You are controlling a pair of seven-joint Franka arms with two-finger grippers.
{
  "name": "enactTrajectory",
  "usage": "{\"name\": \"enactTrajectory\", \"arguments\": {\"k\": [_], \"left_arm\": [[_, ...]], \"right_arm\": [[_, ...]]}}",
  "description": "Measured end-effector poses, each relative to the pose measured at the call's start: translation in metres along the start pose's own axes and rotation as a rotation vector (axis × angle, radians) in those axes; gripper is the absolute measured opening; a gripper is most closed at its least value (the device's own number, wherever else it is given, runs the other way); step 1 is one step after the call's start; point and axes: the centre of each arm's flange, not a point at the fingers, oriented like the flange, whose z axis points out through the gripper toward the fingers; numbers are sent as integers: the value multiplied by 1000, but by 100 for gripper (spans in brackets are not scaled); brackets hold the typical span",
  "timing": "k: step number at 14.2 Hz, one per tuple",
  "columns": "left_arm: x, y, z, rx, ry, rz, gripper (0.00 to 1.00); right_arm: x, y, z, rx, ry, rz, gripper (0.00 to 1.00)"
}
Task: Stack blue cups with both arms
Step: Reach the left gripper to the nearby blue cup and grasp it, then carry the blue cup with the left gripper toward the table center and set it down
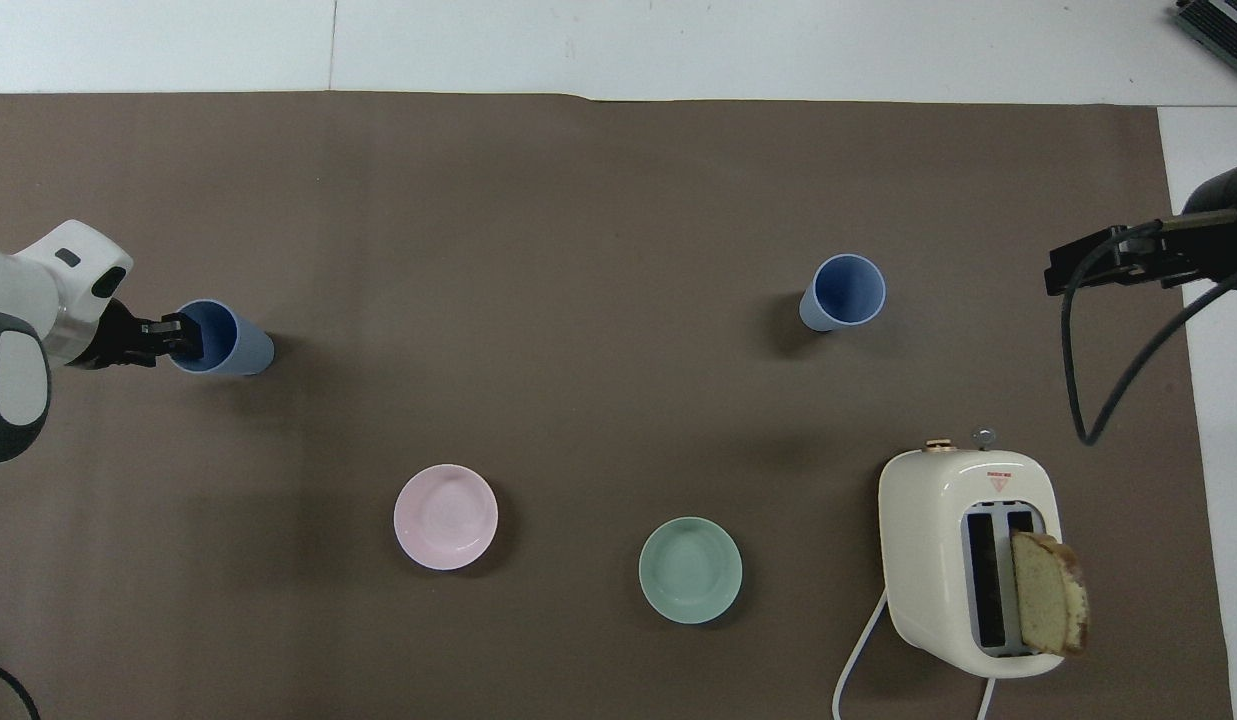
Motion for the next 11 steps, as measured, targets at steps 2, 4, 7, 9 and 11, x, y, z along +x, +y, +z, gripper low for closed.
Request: {"name": "enactTrajectory", "arguments": {"k": [2,4,7,9,11], "left_arm": [[1,2,-2,-4,8,0,25],[7,5,-12,-26,30,-13,5],[18,7,-35,-35,61,-18,5],[25,14,-57,-46,71,-54,5],[29,42,-78,-60,84,-112,5]], "right_arm": [[0,0,0,0,0,0,100],[0,0,0,0,0,0,100],[0,0,0,0,0,0,100],[0,0,0,0,0,0,100],[0,0,0,0,0,0,100]]}}
